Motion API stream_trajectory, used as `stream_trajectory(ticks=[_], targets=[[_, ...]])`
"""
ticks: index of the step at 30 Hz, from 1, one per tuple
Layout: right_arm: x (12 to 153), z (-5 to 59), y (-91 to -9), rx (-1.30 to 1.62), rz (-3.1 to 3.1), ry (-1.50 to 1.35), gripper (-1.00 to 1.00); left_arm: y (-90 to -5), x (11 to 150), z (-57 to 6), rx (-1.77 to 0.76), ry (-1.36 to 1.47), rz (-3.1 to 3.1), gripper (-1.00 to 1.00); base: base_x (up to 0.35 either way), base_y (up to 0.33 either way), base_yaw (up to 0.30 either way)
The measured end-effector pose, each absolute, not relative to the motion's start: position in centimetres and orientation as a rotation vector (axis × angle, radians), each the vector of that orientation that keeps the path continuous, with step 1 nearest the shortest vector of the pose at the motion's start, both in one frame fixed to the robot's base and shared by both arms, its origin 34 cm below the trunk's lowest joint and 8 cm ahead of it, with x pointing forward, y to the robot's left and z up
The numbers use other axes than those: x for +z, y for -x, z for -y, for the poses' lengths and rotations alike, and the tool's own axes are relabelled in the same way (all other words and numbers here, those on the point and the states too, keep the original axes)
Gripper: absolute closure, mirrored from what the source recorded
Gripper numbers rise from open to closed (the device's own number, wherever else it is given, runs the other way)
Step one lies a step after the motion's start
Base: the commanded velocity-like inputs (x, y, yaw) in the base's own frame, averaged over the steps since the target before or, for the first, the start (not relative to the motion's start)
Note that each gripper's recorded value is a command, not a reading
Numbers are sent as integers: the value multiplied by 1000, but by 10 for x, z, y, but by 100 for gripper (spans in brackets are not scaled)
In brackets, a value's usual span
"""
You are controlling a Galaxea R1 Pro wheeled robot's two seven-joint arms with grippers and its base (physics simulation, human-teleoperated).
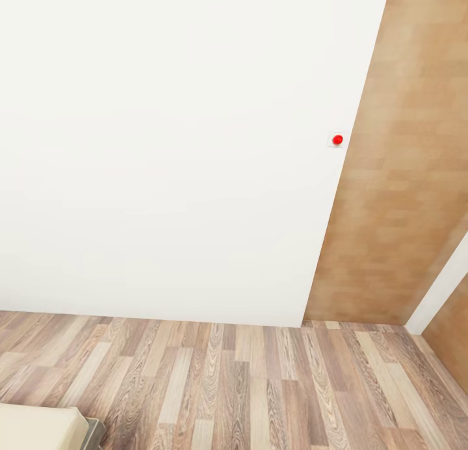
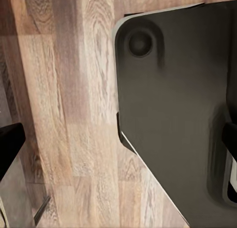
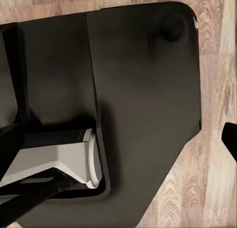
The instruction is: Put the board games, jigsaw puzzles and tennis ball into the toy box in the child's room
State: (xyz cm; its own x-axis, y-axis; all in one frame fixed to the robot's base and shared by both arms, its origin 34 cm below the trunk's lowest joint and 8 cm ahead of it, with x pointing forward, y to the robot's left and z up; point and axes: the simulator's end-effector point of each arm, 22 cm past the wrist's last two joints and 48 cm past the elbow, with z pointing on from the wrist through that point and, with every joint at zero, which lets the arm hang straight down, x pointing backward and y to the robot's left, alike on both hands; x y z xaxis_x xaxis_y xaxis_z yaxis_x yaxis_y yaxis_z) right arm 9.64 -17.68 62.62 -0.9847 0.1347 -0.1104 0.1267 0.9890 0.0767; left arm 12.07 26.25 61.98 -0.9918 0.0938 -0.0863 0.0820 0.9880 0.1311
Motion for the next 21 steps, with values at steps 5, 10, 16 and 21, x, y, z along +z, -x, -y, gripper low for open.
stream_trajectory(ticks=[5,10,16,21], targets=[[626,184,-96,80,-3015,-246,-100,-122,620,-263,195,-134,-3035,-100,0,0,0],[626,192,-96,22,-3013,-262,-100,-124,620,-262,186,-143,-3029,-100,0,0,0],[626,204,-95,-71,-3012,-274,-100,-124,620,-261,181,-147,-3027,-100,0,0,0],[625,216,-101,-139,-3003,-277,-100,-138,620,-259,177,-132,-3000,-100,0,0,0]])
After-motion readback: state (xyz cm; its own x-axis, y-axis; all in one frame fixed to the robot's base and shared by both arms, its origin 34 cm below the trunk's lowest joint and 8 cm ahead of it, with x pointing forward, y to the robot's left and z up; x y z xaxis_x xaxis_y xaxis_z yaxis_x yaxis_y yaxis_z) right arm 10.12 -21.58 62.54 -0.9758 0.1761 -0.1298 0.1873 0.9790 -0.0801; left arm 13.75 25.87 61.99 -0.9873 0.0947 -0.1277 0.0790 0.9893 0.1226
